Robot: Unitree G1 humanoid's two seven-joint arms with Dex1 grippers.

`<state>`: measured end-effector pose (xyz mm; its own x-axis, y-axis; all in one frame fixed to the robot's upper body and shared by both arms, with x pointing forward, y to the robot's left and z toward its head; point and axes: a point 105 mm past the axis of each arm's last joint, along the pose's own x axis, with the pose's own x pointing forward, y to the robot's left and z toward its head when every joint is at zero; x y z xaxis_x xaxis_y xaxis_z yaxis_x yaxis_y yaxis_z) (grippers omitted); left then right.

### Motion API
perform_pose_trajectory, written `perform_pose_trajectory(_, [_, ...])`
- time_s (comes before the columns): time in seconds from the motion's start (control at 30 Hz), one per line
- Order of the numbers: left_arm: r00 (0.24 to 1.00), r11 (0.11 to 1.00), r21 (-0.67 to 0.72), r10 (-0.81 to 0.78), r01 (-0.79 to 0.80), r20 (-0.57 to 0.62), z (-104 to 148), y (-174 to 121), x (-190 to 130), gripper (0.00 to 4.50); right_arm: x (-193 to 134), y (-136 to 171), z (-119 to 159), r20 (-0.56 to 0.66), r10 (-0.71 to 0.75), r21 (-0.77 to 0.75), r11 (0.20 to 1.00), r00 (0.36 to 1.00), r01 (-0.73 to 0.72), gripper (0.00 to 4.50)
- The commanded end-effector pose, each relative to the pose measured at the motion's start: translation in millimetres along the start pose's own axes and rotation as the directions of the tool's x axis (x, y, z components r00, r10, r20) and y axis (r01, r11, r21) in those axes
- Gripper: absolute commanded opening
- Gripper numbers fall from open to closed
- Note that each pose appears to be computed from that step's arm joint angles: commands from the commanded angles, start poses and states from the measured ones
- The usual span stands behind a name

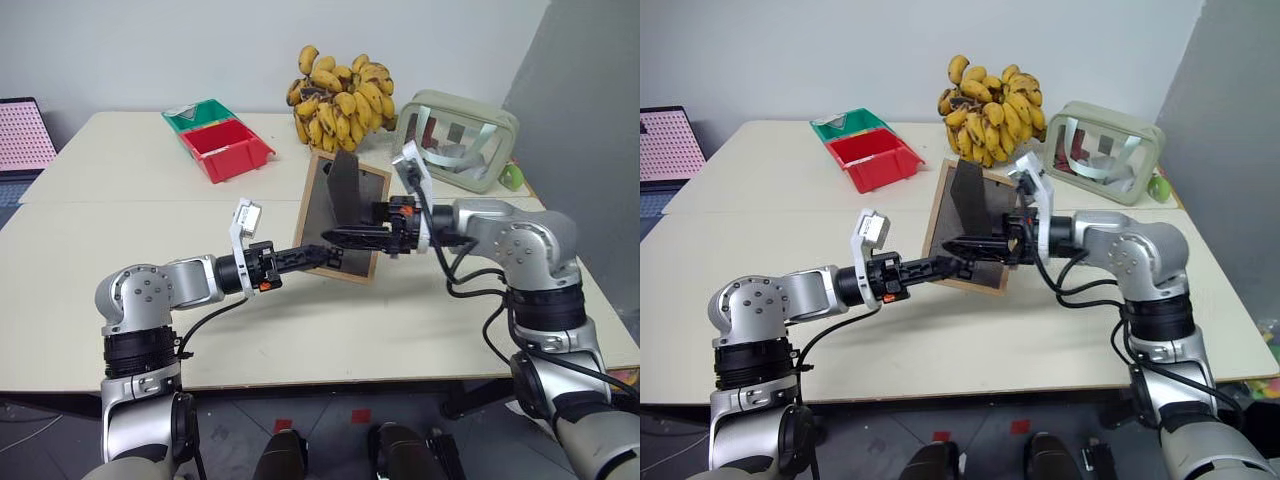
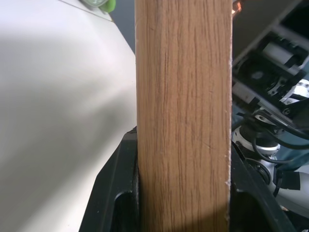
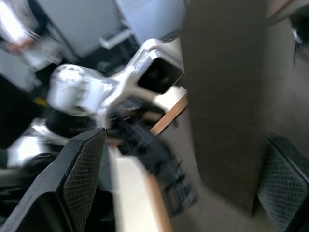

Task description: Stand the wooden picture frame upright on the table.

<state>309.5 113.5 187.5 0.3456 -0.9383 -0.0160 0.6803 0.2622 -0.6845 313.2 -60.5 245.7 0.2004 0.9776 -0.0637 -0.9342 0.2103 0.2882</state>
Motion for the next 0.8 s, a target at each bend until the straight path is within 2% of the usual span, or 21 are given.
perform_pose_trajectory(0.03, [0.999, 0.998, 0.042, -0.043, 0.042, 0.009, 4.8, -13.7, -3.6, 1.29, -32.9, -4.5, 6.0, 0.034, -0.065, -0.064, 0.996, 0.997, 0.067, 4.46])
perform_pose_trajectory(0.13, [0.999, 0.999, -0.004, -0.032, 0.032, 0.006, 2.0, -10.9, -6.3, 1.29, -64.5, -28.4, 3.8, 0.040, -0.287, -0.261, 0.922, 0.957, 0.287, 4.46])
perform_pose_trajectory(0.17, [0.999, 0.999, -0.028, -0.038, 0.038, 0.006, 0.8, -10.9, -6.8, 1.29, -80.5, -42.4, 2.2, 0.059, -0.414, -0.497, 0.777, 0.908, 0.387, 4.46])
perform_pose_trajectory(0.2, [0.999, 0.998, -0.044, -0.042, 0.043, 0.006, 0.0, -11.2, -7.2, 1.29, -87.4, -46.0, -2.1, 0.056, -0.466, -0.658, 0.648, 0.883, 0.384, 4.46])
perform_pose_trajectory(0.23, [0.999, 0.996, -0.072, -0.054, 0.054, -0.003, -2.0, -12.4, -6.4, 1.29, -96.4, -51.4, -10.6, 0.053, -0.529, -0.868, 0.394, 0.847, 0.301, 4.46])
perform_pose_trajectory(0.27, [0.998, 0.994, -0.091, -0.063, 0.062, -0.008, -3.0, -13.5, -6.0, 1.29, -97.8, -50.8, -22.4, 0.027, -0.532, -0.958, 0.229, 0.846, 0.174, 4.46])
perform_pose_trajectory(0.3, [0.995, 0.988, -0.126, -0.094, 0.091, -0.021, -4.9, -15.5, -4.6, 1.29, -97.7, -52.4, -26.0, 0.053, -0.533, -0.997, 0.025, 0.844, 0.079, 4.46])
perform_pose_trajectory(0.33, [0.994, 0.983, -0.151, -0.109, 0.104, -0.027, -5.4, -16.1, -3.7, 1.29, -94.7, -52.4, -25.6, 0.100, -0.506, -0.991, -0.127, 0.857, 0.040, 4.46])
perform_pose_trajectory(0.37, [0.993, 0.979, -0.172, -0.118, 0.112, -0.030, -5.8, -15.8, -3.0, 1.29, -89.0, -51.4, -23.4, 0.139, -0.470, -0.968, -0.249, 0.872, 0.020, 4.46])
perform_pose_trajectory(0.4, [0.992, 0.974, -0.193, -0.125, 0.117, -0.032, -5.8, -15.5, -2.7, 1.29, -82.0, -49.8, -23.3, 0.153, -0.423, -0.943, -0.332, 0.893, 0.005, 4.46])
perform_pose_trajectory(0.47, [0.990, 0.967, -0.224, -0.134, 0.122, -0.036, -6.0, -15.5, -2.7, 1.29, -71.7, -50.4, -22.2, 0.180, -0.357, -0.910, -0.413, 0.916, 0.018, 4.46])
perform_pose_trajectory(0.6, [0.984, 0.951, -0.272, -0.168, 0.144, -0.066, -12.0, -20.0, 0.3, 1.29, -46.6, -49.8, -18.6, 0.227, -0.241, -0.850, -0.522, 0.944, 0.071, 4.46])
perform_pose_trajectory(0.7, [0.978, 0.939, -0.306, -0.191, 0.155, -0.090, -18.2, -23.6, 3.9, 1.29, -22.9, -36.9, -11.1, 0.263, -0.106, -0.810, -0.564, 0.959, 0.160, 4.46])
perform_pose_trajectory(0.8, [0.979, 0.936, -0.318, -0.185, 0.149, -0.087, -21.1, -25.4, 4.0, 1.29, -12.1, -28.3, -10.5, 0.255, -0.032, -0.794, -0.578, 0.966, 0.190, 4.46])
